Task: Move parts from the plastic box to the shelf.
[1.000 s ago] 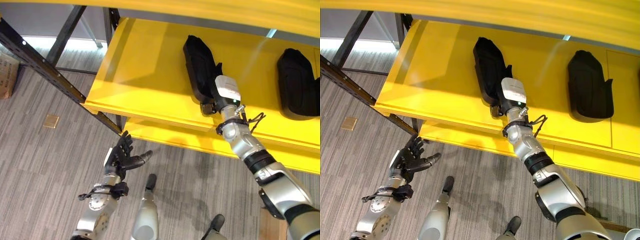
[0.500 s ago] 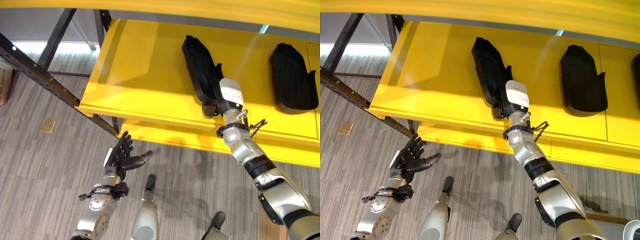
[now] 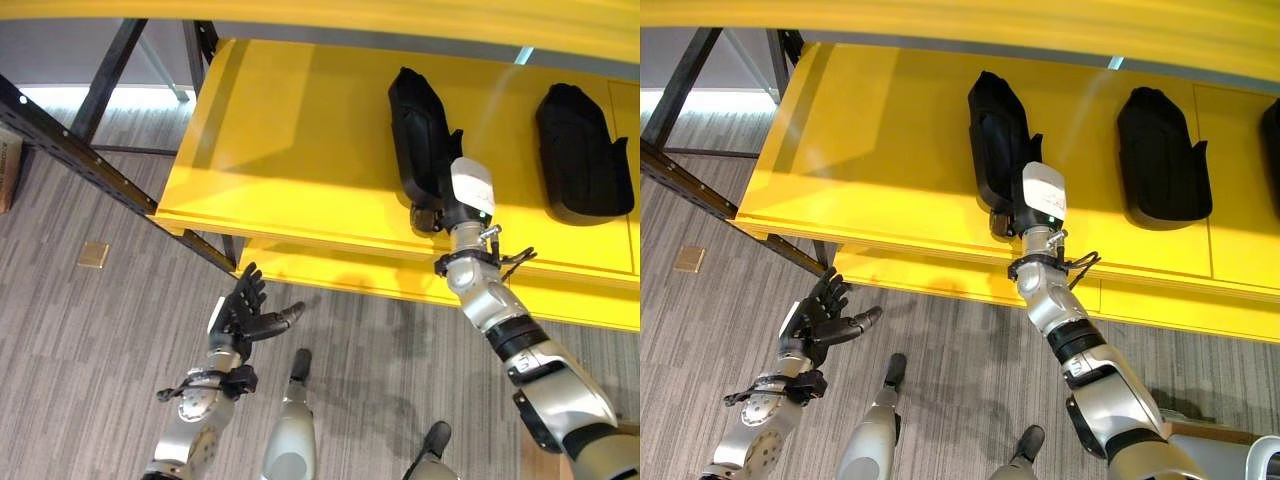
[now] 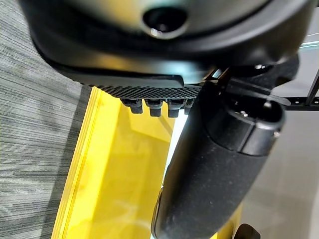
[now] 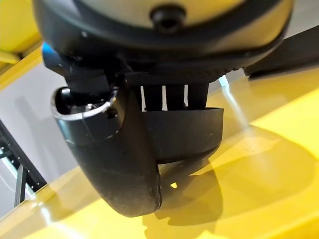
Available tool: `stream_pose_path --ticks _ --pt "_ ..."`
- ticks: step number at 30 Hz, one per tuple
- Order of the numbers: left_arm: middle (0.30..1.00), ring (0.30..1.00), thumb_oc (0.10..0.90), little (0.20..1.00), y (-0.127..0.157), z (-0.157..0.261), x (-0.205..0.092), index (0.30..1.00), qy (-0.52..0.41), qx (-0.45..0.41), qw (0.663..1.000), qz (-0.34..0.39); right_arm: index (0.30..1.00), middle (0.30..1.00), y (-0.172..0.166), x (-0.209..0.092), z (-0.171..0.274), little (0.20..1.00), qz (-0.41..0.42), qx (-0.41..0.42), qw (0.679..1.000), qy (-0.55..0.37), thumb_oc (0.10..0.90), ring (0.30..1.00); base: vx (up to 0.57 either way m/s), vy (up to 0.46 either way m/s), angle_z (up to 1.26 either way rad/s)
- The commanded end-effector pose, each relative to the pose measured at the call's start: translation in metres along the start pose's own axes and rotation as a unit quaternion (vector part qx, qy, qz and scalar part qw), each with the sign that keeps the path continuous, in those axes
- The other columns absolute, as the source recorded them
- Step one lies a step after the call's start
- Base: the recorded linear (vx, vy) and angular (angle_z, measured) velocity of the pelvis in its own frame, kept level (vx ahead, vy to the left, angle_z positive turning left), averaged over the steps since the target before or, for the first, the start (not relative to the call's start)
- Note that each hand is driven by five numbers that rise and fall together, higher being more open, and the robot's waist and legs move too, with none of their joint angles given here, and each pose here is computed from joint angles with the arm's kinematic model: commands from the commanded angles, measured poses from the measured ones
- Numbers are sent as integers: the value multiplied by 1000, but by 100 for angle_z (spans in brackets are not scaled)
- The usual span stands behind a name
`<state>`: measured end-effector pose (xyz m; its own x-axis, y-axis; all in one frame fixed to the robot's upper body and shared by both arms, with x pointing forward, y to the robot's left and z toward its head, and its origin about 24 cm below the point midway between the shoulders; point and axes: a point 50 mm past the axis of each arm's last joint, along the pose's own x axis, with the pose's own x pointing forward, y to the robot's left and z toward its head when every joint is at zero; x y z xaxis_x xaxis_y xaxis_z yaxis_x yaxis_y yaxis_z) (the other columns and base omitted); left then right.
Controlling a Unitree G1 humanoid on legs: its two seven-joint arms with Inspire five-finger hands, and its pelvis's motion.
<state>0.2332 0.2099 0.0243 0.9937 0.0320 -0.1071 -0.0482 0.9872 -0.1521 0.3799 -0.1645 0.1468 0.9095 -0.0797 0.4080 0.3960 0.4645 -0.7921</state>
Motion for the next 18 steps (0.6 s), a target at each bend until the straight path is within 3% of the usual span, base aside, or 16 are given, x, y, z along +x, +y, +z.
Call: stream_pose_path --ticks 1,18 --pt "1000 1000 900 1000 -13 41 2 1000 -117 -23 993 -25 300 300 -41 22 17 300 -100 27 994 -28 400 300 0 0 0" --pt "1000 1000 900 1000 -10 40 1 1000 -115 -21 993 -24 300 300 -39 26 32 300 -81 13 995 -62 400 300 0 0 0"
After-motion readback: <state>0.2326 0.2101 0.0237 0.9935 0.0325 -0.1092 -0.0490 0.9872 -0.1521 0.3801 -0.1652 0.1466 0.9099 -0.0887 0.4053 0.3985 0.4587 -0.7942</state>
